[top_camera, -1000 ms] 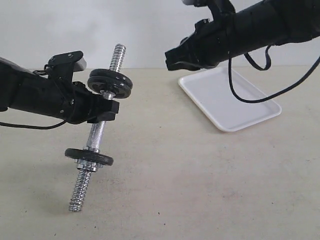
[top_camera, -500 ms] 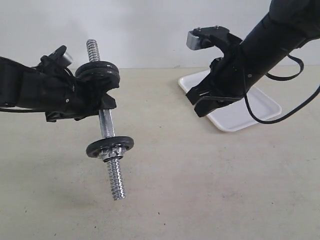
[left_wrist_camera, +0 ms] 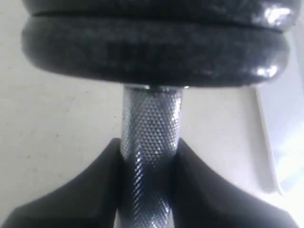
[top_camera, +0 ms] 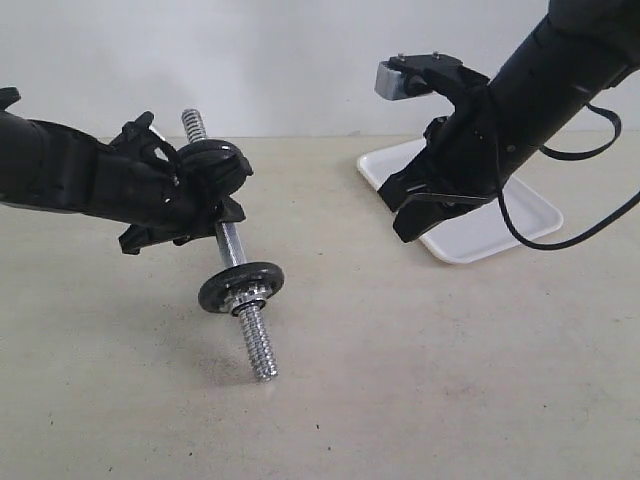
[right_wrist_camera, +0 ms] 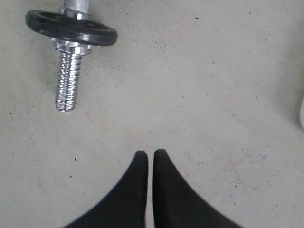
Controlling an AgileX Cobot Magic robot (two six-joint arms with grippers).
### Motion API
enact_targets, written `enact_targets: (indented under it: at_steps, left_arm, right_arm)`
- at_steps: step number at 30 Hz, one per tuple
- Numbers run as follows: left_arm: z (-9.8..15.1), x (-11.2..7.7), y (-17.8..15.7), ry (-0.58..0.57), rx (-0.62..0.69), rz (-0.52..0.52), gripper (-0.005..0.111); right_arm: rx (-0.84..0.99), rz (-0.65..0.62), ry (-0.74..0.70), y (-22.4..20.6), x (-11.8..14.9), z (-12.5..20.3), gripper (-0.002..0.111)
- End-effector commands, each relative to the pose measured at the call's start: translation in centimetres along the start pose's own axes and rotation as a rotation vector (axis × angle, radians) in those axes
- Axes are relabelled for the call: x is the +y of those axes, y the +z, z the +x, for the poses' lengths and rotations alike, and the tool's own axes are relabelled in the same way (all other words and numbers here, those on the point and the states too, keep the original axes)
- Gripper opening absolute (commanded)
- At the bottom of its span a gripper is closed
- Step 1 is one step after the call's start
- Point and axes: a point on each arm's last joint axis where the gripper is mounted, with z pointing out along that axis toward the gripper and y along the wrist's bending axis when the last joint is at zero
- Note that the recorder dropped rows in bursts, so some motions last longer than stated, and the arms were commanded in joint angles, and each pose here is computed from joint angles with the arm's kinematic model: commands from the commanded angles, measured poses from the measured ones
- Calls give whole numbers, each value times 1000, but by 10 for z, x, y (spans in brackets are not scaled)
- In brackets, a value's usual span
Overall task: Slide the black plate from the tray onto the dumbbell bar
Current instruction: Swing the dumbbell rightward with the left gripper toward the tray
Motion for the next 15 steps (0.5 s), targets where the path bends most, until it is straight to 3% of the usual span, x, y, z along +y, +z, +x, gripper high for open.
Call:
enact_targets:
  at_steps: [1,10,15]
  left_arm:
    - [-31,-44,-13,-96,-61,188,4]
    - [-38,-48,29,-201,5,249,4]
    - [-39,-51,51,-198,42,293,4]
  right_arm:
    - [5,0,-8,-5,2,0,0]
    - [18,-8,-7,-5,3,1,0]
    - [15,-3,-14,-5,2,1,0]
